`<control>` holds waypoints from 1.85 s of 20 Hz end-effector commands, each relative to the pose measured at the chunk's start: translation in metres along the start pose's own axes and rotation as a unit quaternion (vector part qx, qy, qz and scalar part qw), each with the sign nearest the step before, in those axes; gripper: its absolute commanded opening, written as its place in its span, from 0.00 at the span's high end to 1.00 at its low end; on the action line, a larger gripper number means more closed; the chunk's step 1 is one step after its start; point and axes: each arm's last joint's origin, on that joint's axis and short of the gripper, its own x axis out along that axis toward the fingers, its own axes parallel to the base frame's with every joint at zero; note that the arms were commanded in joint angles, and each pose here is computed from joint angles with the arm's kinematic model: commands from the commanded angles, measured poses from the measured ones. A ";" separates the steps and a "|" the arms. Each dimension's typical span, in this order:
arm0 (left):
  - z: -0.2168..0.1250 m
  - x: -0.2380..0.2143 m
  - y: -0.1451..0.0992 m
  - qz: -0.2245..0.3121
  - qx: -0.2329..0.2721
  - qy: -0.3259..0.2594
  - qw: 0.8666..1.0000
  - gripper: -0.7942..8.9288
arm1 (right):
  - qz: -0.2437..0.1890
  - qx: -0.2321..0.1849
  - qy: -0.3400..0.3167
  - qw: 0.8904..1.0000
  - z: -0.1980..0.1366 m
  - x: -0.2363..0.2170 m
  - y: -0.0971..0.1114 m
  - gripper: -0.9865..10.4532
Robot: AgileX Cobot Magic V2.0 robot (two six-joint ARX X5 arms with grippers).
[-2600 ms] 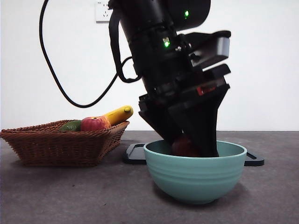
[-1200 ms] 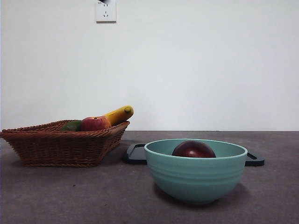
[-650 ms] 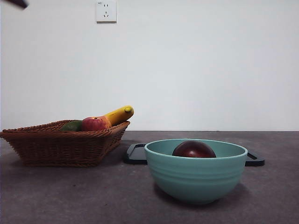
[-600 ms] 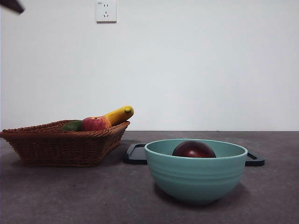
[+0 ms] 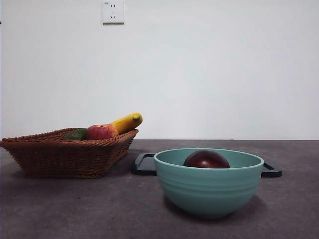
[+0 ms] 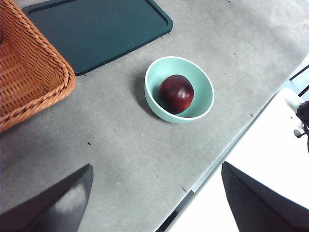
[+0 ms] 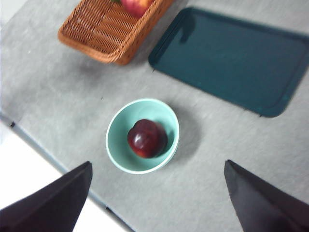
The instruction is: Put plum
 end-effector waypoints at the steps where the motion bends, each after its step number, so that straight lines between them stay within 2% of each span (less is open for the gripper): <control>1: 0.003 -0.001 -0.001 -0.004 0.002 -0.005 1.000 0.48 | 0.010 0.013 0.023 1.000 0.008 0.011 -0.001 0.54; 6: 0.003 -0.001 -0.001 -0.004 0.002 -0.005 1.000 0.48 | -0.004 0.030 0.082 0.996 0.015 0.060 -0.010 0.54; 10: 0.003 -0.001 -0.001 -0.004 0.002 -0.005 1.000 0.48 | 0.002 0.053 0.106 0.993 -0.002 0.112 -0.022 0.55; 16: 0.003 -0.001 -0.001 -0.004 0.003 -0.006 1.000 0.48 | -0.028 0.029 0.129 0.991 -0.018 0.160 -0.025 0.60; 20: 0.003 -0.001 -0.001 -0.004 0.003 -0.005 1.000 0.48 | -0.051 0.018 0.137 0.989 -0.020 0.184 -0.024 0.68; 28: 0.003 -0.001 -0.001 -0.004 0.005 -0.005 1.000 0.48 | -0.057 0.015 0.162 0.985 -0.026 0.210 -0.025 0.81; 31: 0.003 -0.001 -0.001 -0.004 0.005 -0.005 1.000 0.48 | -0.056 0.014 0.158 0.986 -0.025 0.210 -0.025 0.91; 37: 0.003 -0.001 -0.001 -0.004 0.004 -0.005 1.000 0.48 | -0.040 0.021 0.138 0.989 -0.008 0.206 -0.019 0.91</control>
